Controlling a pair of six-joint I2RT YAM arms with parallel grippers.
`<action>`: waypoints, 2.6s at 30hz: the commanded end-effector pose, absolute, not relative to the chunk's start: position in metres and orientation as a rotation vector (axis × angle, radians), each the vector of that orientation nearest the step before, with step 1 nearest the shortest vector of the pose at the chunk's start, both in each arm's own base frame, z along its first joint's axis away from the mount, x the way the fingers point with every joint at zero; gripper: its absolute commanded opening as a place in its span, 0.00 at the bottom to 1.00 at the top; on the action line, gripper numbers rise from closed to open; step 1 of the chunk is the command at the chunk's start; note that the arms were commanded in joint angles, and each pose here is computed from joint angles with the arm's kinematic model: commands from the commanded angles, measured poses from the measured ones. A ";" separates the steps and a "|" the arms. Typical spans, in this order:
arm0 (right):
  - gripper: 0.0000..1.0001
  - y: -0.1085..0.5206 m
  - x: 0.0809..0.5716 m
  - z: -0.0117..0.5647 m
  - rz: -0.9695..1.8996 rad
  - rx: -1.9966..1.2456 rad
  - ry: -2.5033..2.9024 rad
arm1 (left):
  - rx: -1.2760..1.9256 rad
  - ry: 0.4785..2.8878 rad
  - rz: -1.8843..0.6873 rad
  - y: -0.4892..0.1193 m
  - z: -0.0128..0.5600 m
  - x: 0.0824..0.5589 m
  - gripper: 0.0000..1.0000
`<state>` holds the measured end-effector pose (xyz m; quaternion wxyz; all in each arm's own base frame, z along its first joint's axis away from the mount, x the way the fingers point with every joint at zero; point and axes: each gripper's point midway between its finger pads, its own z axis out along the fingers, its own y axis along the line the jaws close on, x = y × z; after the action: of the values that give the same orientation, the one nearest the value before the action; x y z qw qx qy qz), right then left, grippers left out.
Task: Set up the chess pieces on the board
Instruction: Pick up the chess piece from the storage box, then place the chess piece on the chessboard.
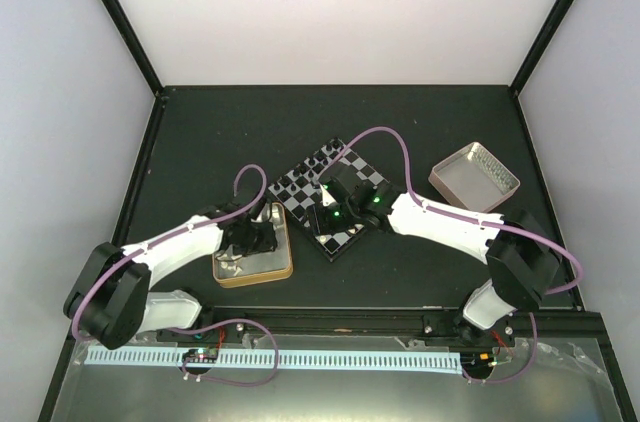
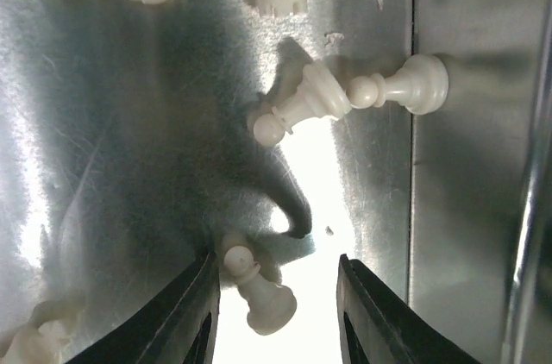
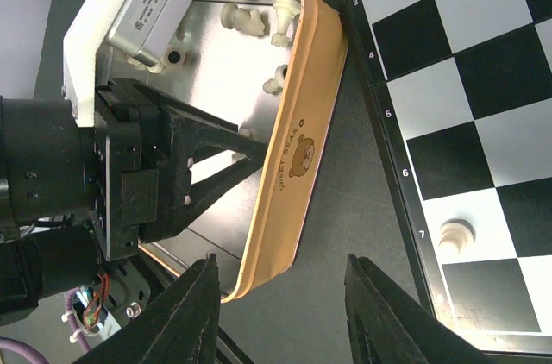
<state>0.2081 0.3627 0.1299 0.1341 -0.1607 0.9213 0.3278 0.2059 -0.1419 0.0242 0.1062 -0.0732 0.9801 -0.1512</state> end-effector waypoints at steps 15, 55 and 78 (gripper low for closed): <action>0.41 0.358 0.212 0.122 0.911 -0.438 2.686 | -0.305 2.987 -0.277 -0.132 0.017 0.190 0.29; 0.50 0.355 0.196 0.223 1.479 -0.548 2.359 | 0.460 2.232 -1.167 -0.236 0.207 0.197 0.12; 0.36 0.354 0.175 0.257 1.797 -0.553 2.304 | 0.722 1.929 -1.406 -0.251 0.254 0.159 0.11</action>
<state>0.1852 0.3518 0.2474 0.1050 -0.1615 0.7907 0.5811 0.1640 -0.2479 0.2406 0.3017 0.2490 0.7580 -0.5219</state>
